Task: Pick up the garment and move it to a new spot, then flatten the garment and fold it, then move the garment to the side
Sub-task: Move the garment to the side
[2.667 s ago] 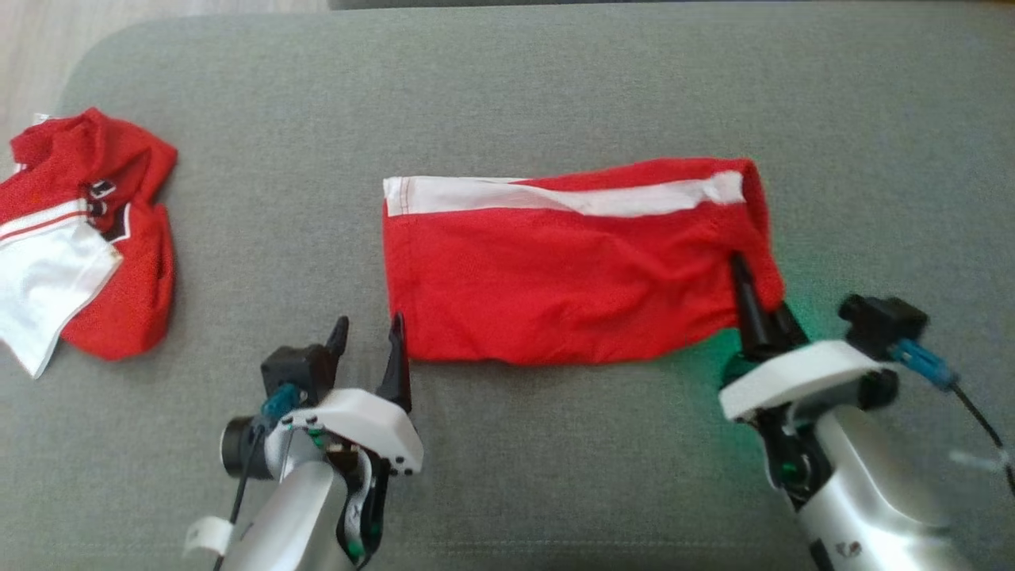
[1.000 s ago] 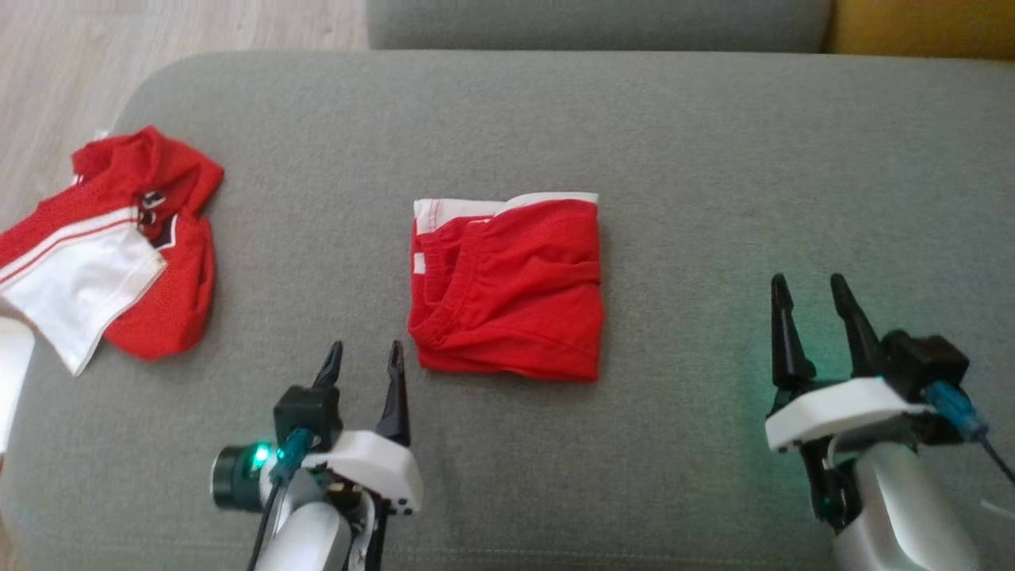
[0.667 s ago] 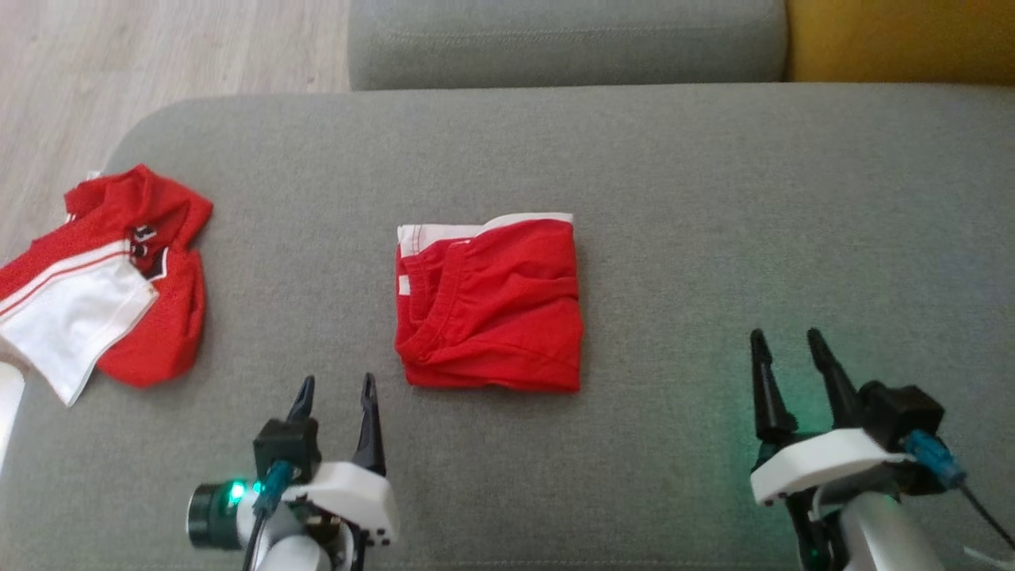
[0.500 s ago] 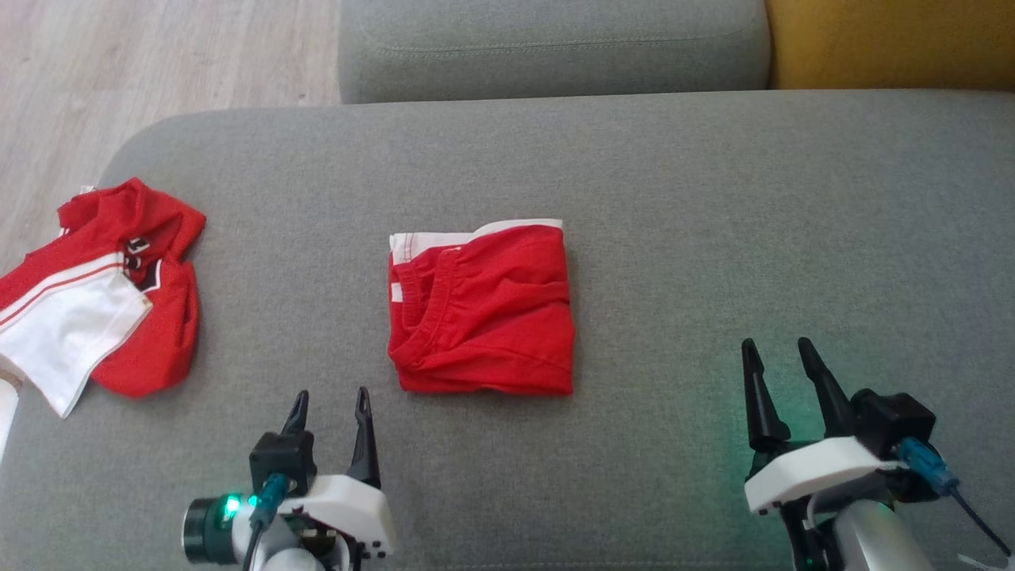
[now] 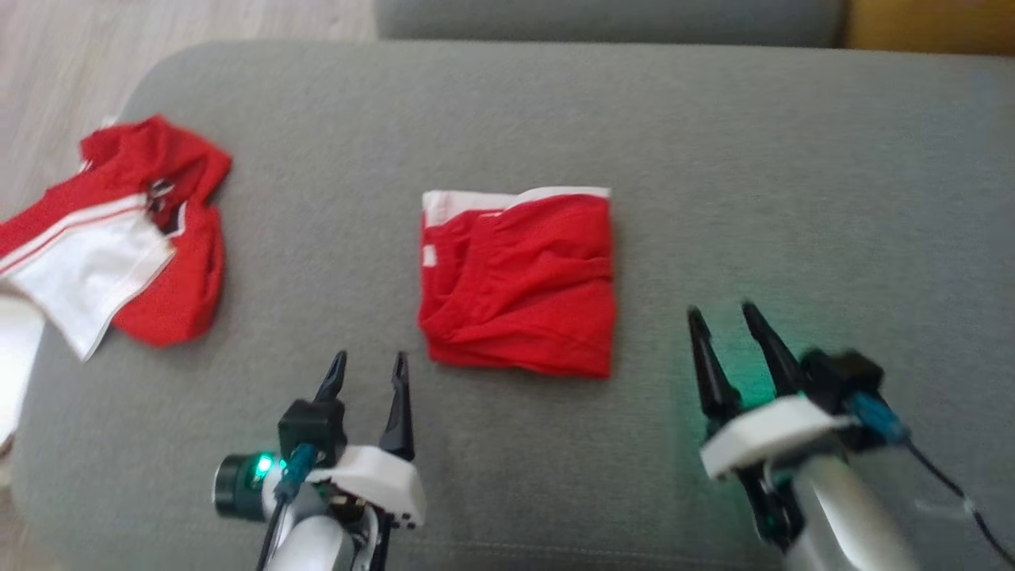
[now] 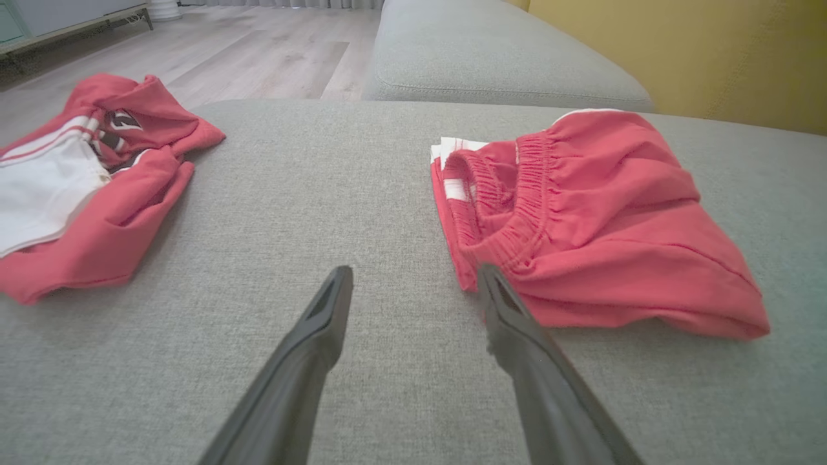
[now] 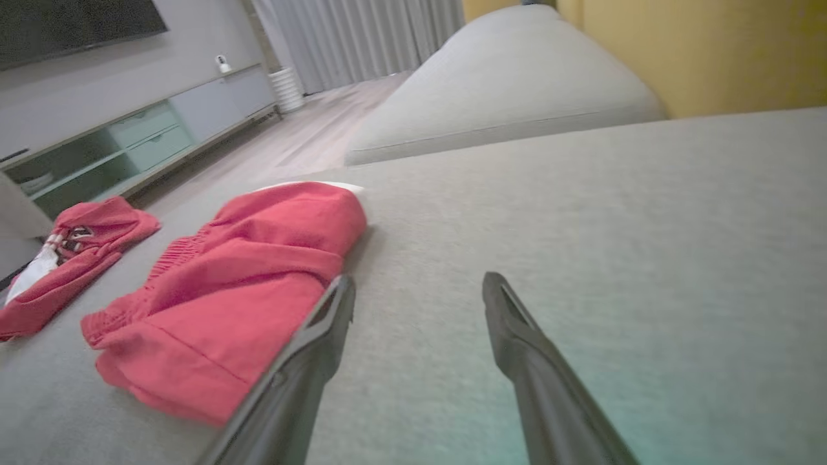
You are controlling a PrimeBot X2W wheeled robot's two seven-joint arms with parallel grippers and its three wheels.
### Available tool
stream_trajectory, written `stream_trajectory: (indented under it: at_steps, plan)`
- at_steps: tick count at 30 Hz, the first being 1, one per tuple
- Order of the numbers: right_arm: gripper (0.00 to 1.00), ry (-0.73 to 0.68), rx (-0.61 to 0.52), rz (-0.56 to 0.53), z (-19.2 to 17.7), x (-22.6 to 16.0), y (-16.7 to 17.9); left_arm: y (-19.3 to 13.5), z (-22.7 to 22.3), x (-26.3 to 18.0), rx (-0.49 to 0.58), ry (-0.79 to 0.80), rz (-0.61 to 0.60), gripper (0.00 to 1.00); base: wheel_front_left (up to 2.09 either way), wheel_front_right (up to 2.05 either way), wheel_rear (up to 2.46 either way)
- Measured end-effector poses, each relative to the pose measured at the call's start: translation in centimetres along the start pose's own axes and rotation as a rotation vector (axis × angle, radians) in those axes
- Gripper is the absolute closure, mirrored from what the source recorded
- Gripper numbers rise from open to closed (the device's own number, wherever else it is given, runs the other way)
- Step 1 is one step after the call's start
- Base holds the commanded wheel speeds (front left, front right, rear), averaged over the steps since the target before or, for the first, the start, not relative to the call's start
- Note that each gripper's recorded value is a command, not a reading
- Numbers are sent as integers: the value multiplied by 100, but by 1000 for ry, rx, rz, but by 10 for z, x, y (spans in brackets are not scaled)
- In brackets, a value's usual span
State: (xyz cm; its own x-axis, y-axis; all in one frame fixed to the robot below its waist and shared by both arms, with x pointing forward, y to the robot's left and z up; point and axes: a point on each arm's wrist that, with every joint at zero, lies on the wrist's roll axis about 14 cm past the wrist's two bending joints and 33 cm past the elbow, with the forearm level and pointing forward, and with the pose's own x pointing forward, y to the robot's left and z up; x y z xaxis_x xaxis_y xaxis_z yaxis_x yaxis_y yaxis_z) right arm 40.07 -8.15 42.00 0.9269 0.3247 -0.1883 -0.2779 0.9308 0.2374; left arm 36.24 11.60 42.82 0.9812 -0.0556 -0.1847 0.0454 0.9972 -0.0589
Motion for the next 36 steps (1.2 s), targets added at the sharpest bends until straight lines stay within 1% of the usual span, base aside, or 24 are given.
stream_trajectory:
  at_steps: [3,6,13,14,15,16,20,25,30,36]
  plan:
    - [0,11,-16,74,2,26,20,4,-3,1,-9,11,13,0,0,0,0]
    - [0,46,-30,131,-4,48,36,10,-7,-1,-12,25,31,0,0,0,0]
    - [0,192,-16,181,-43,78,52,31,-15,-6,-21,54,105,0,0,0,0]
    - [4,212,-6,188,-48,80,55,33,-16,-7,-23,58,114,0,0,0,0]
    - [33,228,-11,201,-51,82,59,36,-17,-8,-21,62,128,0,0,0,0]
    - [100,229,-17,214,-51,85,61,38,-18,-9,-21,65,134,0,0,0,0]
    - [100,230,-18,235,-48,92,68,39,-19,-9,-21,68,139,0,0,0,0]
    - [100,215,-16,190,-43,85,52,25,-17,-1,-30,61,92,0,0,0,0]
    - [100,188,-9,91,-31,67,16,-6,-16,11,-15,55,-23,0,0,0,0]
    - [100,132,9,-68,-15,30,-39,-63,-4,37,8,18,-209,0,0,0,0]
